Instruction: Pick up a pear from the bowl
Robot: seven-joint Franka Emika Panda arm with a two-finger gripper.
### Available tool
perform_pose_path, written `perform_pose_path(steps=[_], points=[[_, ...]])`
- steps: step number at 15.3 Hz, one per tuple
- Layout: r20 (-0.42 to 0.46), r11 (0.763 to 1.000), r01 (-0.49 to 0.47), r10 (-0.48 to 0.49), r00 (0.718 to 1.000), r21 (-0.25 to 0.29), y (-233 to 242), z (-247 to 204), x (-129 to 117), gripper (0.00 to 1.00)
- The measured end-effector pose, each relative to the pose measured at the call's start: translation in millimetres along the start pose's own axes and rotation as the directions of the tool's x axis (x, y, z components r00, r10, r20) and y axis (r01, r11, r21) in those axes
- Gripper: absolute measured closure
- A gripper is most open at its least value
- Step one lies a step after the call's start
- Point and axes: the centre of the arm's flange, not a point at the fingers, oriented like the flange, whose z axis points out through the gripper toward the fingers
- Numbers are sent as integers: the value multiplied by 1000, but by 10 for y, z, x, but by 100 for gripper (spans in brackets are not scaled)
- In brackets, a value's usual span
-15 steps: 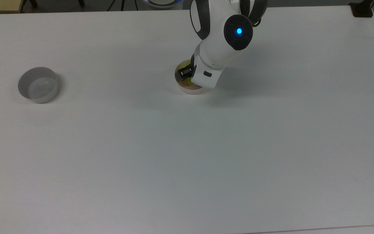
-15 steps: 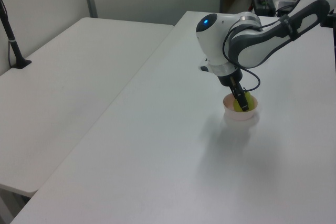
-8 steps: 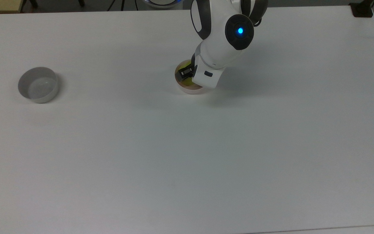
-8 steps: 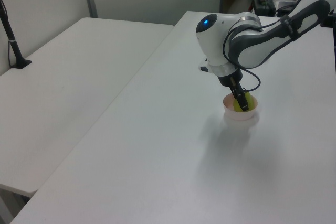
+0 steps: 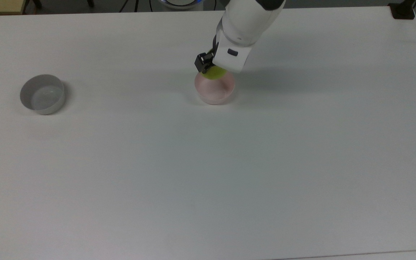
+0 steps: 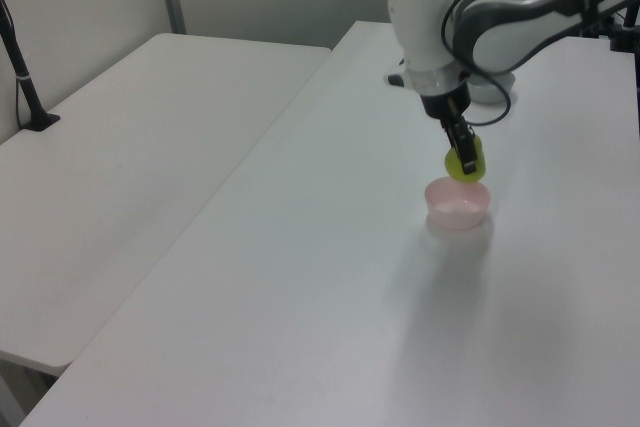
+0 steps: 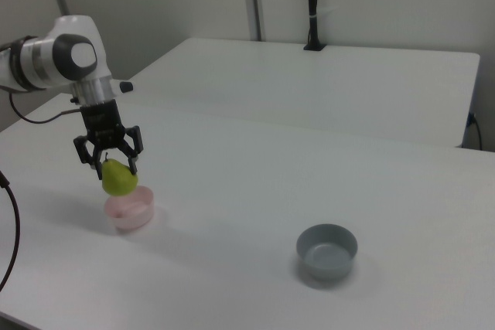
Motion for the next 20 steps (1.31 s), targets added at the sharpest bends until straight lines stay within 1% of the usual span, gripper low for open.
perform_pose_path(steps=[2,4,5,6,8,10,11,13,15,17,20], points=[[-11,1000,-8,8,1000,2,38,-76,-50,25],[-25,999,-45,45,999,12,250,-125,-88,25],[-36,997,-77,78,996,25,433,-153,-122,25],[-50,991,-128,130,990,43,737,-179,-181,25],[-57,978,-201,204,977,58,1186,-155,-271,25],[-43,957,-279,283,958,76,1760,75,-387,25],[-52,949,-305,309,950,77,1954,199,-392,25],[-74,936,-344,349,934,75,2253,465,-360,25],[-73,931,-357,362,929,72,2383,720,-279,25],[-64,934,-350,354,933,69,2377,923,-157,25],[-60,939,-338,342,938,65,2341,1104,-18,25]])
